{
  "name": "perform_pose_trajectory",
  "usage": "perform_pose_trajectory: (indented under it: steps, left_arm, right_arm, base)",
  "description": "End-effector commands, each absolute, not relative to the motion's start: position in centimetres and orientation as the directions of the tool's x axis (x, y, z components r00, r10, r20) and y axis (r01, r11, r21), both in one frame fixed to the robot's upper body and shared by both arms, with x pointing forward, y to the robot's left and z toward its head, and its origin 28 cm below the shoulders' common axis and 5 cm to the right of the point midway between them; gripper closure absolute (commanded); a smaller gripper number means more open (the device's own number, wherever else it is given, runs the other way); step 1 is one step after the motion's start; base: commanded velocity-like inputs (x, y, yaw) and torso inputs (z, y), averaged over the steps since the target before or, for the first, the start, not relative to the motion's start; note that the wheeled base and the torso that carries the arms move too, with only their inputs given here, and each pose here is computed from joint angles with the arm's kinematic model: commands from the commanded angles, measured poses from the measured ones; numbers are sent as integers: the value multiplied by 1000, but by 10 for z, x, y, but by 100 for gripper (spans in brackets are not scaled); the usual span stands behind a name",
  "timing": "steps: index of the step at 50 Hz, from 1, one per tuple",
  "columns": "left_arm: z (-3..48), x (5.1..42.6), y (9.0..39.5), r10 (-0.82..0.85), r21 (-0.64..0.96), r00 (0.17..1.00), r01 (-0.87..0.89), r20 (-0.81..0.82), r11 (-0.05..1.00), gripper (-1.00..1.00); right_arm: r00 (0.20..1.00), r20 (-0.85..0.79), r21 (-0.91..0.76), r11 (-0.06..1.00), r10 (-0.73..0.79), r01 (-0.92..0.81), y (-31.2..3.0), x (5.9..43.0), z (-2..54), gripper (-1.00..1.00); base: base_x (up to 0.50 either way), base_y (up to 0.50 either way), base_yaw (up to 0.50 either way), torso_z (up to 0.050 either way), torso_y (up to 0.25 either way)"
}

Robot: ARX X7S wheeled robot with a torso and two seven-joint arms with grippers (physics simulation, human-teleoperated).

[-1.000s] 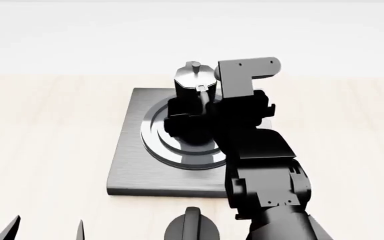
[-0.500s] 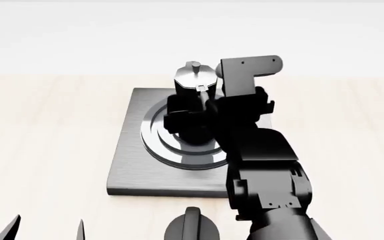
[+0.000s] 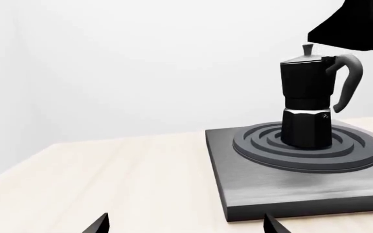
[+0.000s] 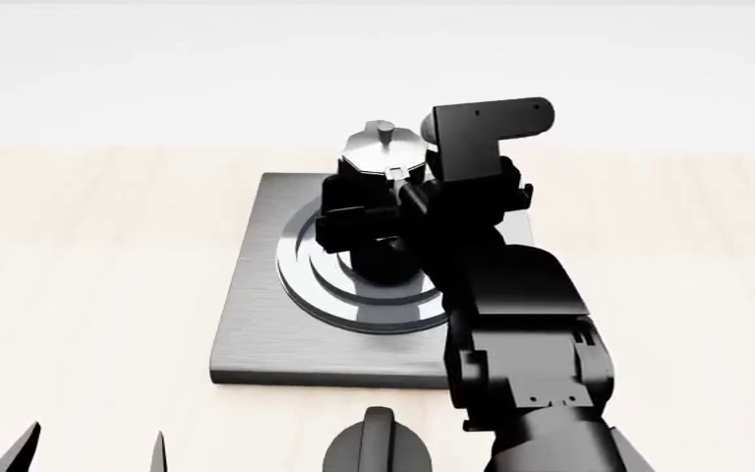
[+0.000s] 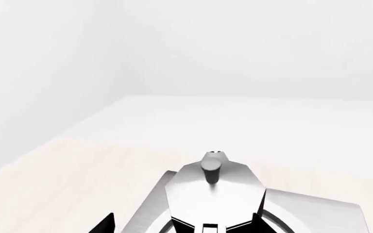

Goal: Put the moka pot on the stove.

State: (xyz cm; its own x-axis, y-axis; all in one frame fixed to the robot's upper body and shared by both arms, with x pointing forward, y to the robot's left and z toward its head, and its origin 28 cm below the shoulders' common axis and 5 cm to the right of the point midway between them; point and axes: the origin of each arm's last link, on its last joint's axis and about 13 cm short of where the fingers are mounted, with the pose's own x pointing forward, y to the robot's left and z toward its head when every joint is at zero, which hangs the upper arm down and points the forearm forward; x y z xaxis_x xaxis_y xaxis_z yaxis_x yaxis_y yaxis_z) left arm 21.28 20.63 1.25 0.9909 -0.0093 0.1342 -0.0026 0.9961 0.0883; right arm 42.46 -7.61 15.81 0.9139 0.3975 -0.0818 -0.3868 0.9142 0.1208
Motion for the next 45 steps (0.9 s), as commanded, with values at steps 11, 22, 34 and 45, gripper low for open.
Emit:
perform_pose_trajectory:
  steps: [11,22,34,45]
  left_arm:
    - [13,214,206,-9,79,988,-3,156,997,-100]
    - [13,214,206,-9,79,987,-4,158,997,-100]
    - [13,214,206,-9,79,988,-4,156,997,-100]
    - [13,213,206,-6,78,988,-6,154,997,-100]
  right_arm:
    - [917,-42,112,914,396,-390,-79,427,164,-100]
    - [914,-11,102,910,405,-402,-79,428,169,-100]
    - [907,42,60,905,418,-420,-78,430,176,-100]
    - [901,102,35,903,422,-427,-78,431,178,-100]
  base:
    - [0,0,0,0,0]
    - [0,0,0,0,0]
    - [0,0,0,0,0]
    - [0,0,0,0,0]
